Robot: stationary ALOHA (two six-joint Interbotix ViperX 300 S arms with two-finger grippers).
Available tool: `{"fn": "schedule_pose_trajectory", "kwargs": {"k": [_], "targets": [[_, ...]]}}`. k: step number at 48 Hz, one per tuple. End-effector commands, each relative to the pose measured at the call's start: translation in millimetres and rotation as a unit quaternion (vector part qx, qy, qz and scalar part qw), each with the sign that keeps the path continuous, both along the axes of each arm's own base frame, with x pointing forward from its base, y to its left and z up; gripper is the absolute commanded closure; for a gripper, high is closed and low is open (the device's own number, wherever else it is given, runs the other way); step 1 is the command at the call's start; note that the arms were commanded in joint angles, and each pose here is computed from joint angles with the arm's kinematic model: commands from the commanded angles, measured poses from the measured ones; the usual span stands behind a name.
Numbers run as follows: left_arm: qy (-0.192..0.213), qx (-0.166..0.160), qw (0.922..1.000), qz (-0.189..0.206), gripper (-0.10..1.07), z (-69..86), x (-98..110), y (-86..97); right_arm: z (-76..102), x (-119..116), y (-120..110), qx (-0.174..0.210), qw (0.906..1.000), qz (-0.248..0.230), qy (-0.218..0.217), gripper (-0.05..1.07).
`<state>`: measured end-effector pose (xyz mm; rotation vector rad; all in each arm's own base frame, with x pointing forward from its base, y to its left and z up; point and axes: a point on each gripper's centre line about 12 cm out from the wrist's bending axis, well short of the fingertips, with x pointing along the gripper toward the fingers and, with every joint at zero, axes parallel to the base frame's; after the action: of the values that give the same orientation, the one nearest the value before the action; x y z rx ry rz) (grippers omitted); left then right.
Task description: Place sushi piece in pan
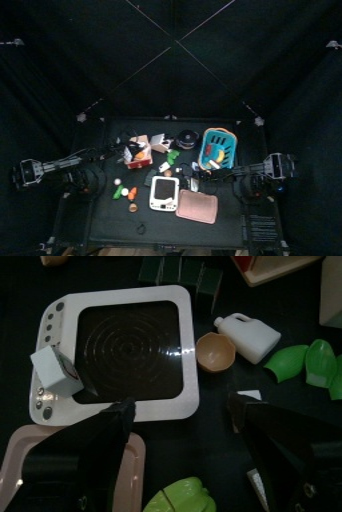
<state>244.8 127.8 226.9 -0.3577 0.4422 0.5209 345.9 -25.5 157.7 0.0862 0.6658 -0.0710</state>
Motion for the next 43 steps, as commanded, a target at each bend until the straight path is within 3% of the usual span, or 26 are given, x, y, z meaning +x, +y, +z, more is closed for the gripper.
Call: {"fn": "schedule_pose_trajectory", "kwargs": {"k": [1,15,37,43], "targets": [[-0.002,0.002,1.0,0.003,0.26,2.9,4,4.1,12.9,7,-1,-0.002,0.9998,-0.001,-0.021,0.0],[0.003,-0.001,1.0,0.004,0.06,-1.3,6,5.8,10.6,6,-3,-0.003,0.9999,-0.005,-0.008,0.0],[-0.019,0.013,0.9996,-0.014,0.06,10.3,12,-4.0,11.1,6,-3,-0.002,0.9999,-0.006,-0.009,0.0],[-0.042,0.042,0.9969,-0.051,0.06,22.6,24,-19.4,11.1,6,-3,-0.002,0.9999,-0.006,-0.009,0.0]]}}
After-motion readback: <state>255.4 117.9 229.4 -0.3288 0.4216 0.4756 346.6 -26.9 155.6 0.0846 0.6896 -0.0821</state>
